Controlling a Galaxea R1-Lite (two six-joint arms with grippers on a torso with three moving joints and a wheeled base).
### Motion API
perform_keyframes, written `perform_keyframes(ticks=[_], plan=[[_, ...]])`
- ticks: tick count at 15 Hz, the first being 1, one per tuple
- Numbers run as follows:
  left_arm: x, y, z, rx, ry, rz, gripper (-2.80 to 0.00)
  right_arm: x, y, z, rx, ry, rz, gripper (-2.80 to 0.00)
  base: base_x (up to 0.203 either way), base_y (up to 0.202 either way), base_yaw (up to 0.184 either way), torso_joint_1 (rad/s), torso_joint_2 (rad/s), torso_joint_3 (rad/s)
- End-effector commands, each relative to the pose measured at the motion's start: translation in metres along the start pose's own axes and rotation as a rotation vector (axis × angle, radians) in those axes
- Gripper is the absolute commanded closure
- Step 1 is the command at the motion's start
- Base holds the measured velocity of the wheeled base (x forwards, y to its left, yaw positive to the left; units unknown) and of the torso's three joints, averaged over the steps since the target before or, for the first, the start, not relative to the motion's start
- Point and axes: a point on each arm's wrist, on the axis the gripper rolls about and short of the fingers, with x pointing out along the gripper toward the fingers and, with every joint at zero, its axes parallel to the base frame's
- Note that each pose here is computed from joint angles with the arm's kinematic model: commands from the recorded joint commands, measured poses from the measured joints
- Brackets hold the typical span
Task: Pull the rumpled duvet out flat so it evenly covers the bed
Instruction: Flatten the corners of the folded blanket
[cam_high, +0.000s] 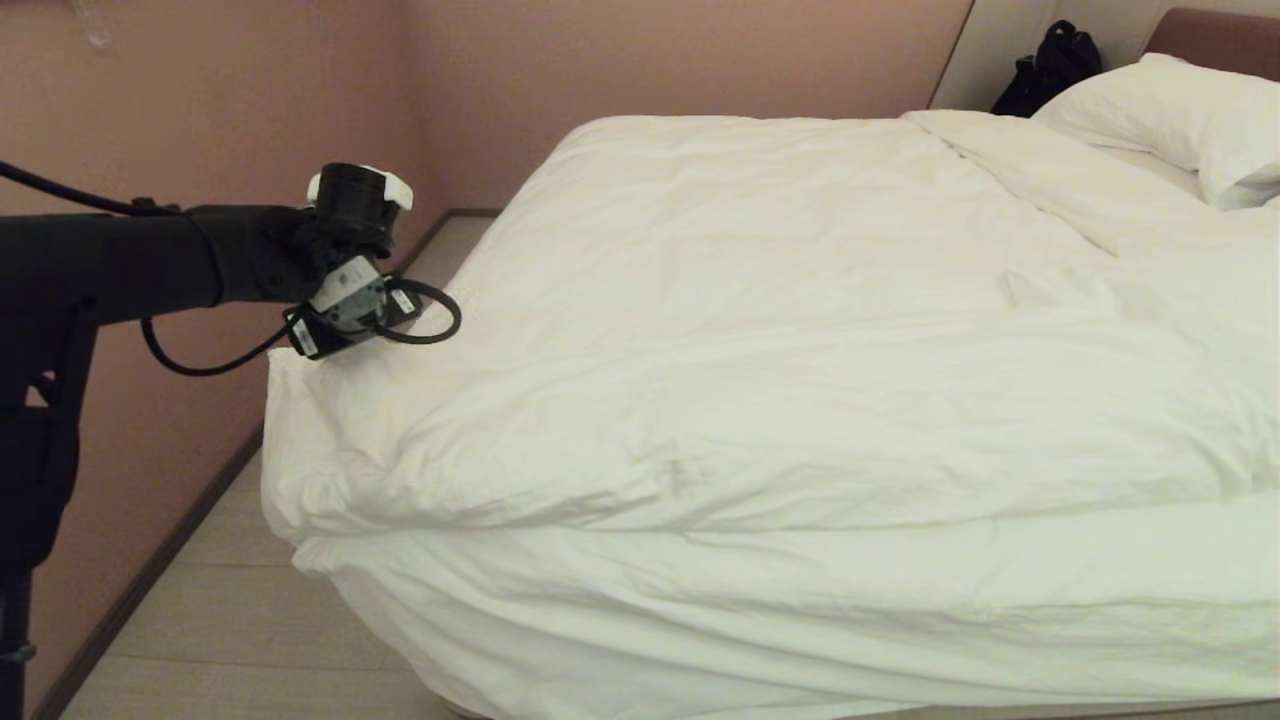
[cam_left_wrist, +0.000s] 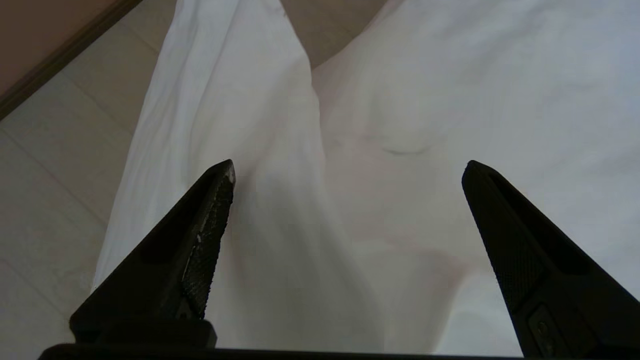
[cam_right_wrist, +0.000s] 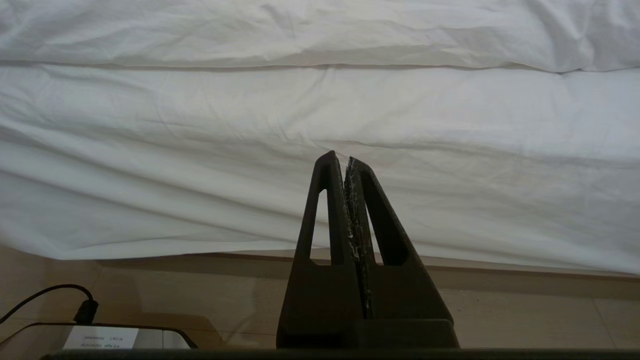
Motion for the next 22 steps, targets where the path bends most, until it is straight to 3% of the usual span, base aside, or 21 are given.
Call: perform_keyframes(ticks=[1, 11, 17, 19, 22], plan=[[0.007, 0.004, -0.002, -0.01, 0.013, 0.024, -2.8, 0.0, 0.0, 0.0, -0.001, 0.001, 0.0, 0.0, 0.0, 0.0, 0.0, 0.0, 0.0, 0.0], [0.035, 0.022, -0.011, -0.038, 0.073, 0.119, -2.8, 0.0, 0.0, 0.0, -0.001, 0.001, 0.001, 0.0, 0.0, 0.0, 0.0, 0.0, 0.0, 0.0], [0.035, 0.025, -0.014, -0.033, 0.108, 0.132, -2.8, 0.0, 0.0, 0.0, -0.001, 0.001, 0.002, 0.0, 0.0, 0.0, 0.0, 0.0, 0.0, 0.0], [0.034, 0.025, -0.014, -0.033, 0.117, 0.127, 0.0, 0.0, 0.0, 0.0, -0.001, 0.001, 0.0, 0.0, 0.0, 0.0, 0.0, 0.0, 0.0, 0.0], [0.034, 0.025, -0.015, -0.03, 0.121, 0.126, 0.0, 0.0, 0.0, 0.0, -0.001, 0.001, 0.0, 0.0, 0.0, 0.0, 0.0, 0.0, 0.0, 0.0]])
